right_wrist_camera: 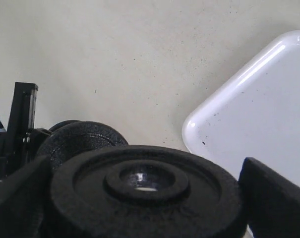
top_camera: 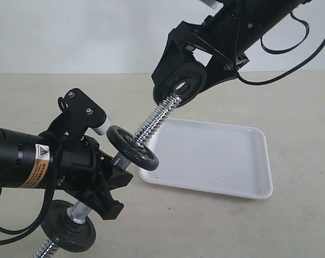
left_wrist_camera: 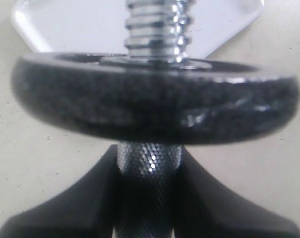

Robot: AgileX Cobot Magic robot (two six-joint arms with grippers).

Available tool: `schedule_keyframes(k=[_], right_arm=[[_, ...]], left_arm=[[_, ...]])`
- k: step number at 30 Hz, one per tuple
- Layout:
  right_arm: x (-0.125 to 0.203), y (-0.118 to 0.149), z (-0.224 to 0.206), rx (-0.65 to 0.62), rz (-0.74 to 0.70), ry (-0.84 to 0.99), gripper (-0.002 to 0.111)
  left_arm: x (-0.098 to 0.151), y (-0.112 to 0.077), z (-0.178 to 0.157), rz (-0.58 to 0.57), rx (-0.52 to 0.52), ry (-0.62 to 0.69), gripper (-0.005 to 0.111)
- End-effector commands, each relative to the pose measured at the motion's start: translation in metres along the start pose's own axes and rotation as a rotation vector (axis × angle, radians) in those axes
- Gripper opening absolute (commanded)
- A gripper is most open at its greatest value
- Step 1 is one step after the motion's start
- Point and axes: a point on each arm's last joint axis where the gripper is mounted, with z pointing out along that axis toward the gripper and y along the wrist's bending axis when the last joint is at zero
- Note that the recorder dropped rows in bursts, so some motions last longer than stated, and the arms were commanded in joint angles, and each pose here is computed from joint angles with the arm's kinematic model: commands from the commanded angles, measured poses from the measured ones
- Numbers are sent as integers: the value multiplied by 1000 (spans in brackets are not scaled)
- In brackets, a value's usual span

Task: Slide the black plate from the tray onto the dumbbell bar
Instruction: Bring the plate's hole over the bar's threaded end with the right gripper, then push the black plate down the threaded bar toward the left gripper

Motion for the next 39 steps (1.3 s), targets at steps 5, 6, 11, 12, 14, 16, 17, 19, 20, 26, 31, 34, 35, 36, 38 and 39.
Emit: schedule_keyframes(k=[5, 6, 11, 12, 14, 16, 17, 19, 20, 26, 31, 34, 35, 36, 38, 39], right_arm=[[-5, 17, -12, -91, 15, -62, 0], [-5, 17, -12, -91, 18, -62, 0], [-5, 17, -12, -92, 32, -61, 0], [-5, 17, -12, -92, 34, -61, 0], [-5, 17, -12, -92, 34, -61, 0], [-5, 17, -12, -92, 34, -61, 0], [-5, 17, -12, -92, 34, -61, 0], [-5, 18, -12, -94, 34, -62, 0], [-5, 18, -12, -94, 34, -62, 0], [-7, 20, -12, -122, 33, -76, 0], [-7, 21, -12, -124, 34, -77, 0], [-7, 21, -12, -126, 33, -78, 0], [-7, 21, -12, -129, 34, -80, 0], [-7, 21, -12, -133, 34, -83, 0], [-8, 22, -13, -141, 31, -87, 0], [-8, 23, -13, -147, 31, -90, 0]], left_arm=[[-25, 11, -17, -55, -113, -115, 4], [-25, 12, -17, -60, -125, -116, 4], [-27, 12, -17, -62, -130, -122, 4], [-28, 13, -18, -62, -139, -124, 4], [-31, 15, -18, -69, -156, -134, 4], [-33, 15, -19, -68, -147, -141, 4], [-34, 15, -19, -76, -147, -145, 4], [-37, 15, -20, -90, -144, -155, 4], [-37, 14, -20, -89, -134, -154, 4], [-39, 13, -20, -86, -122, -159, 4], [-56, 12, -24, -97, -92, -209, 4], [-59, 11, -25, -97, -84, -216, 4], [-59, 11, -25, -97, -84, -216, 4], [-59, 11, -25, -97, -84, -216, 4], [-59, 11, -25, -97, -84, -216, 4], [-59, 11, -25, -97, -84, -216, 4]])
